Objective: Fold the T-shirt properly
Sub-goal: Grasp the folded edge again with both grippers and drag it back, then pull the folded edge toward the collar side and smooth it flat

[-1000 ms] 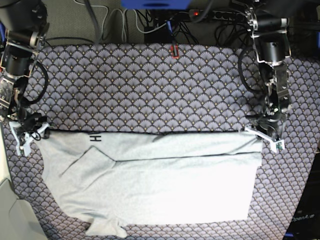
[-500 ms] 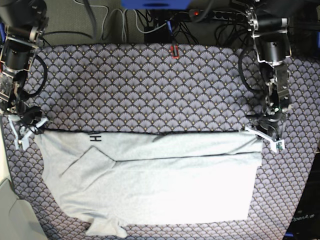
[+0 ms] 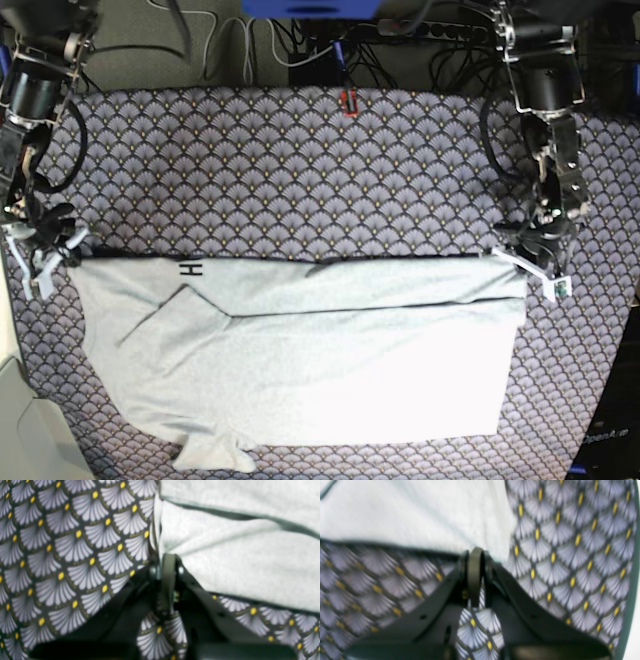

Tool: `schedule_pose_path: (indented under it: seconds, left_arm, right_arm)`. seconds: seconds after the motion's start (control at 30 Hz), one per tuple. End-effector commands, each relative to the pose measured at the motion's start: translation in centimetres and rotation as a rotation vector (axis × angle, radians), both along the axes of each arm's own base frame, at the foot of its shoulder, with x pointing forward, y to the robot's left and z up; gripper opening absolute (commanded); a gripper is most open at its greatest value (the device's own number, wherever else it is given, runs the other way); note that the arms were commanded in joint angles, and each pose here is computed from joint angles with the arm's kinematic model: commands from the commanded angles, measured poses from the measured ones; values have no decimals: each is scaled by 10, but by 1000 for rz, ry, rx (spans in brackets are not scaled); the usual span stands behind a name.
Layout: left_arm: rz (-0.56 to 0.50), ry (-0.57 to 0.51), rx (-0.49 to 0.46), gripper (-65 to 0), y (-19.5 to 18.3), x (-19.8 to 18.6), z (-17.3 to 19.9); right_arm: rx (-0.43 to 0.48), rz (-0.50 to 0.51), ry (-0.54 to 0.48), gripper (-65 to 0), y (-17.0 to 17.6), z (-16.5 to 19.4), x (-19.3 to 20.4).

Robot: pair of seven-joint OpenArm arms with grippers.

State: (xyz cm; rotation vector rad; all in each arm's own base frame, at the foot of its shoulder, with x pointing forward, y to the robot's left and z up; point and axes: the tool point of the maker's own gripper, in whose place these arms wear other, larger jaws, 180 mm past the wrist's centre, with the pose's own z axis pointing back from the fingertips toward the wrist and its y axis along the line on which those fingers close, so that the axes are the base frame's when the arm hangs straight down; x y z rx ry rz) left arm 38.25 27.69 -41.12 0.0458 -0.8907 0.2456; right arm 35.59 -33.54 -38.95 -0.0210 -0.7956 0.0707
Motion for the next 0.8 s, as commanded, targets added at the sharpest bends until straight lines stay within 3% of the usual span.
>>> schedule_pose_path:
  seconds: [0.0, 0.43, 0.67, 0.77]
  left_arm:
    - [3, -60, 26, -646, 8, 12, 21]
    - [-27, -62, 83, -646, 11, -15, 30]
    - [-28, -70, 97, -646, 14, -13, 35]
    - [-28, -67, 97, -646, 14, -13, 34]
  right_arm:
    - [-25, -19, -45, -650, -15, 18, 3]
    - [-64, -15, -36, -650, -10, 13, -37]
    - [-66, -15, -63, -650, -10, 23, -25]
    - [-64, -27, -81, -588, -17, 31, -13]
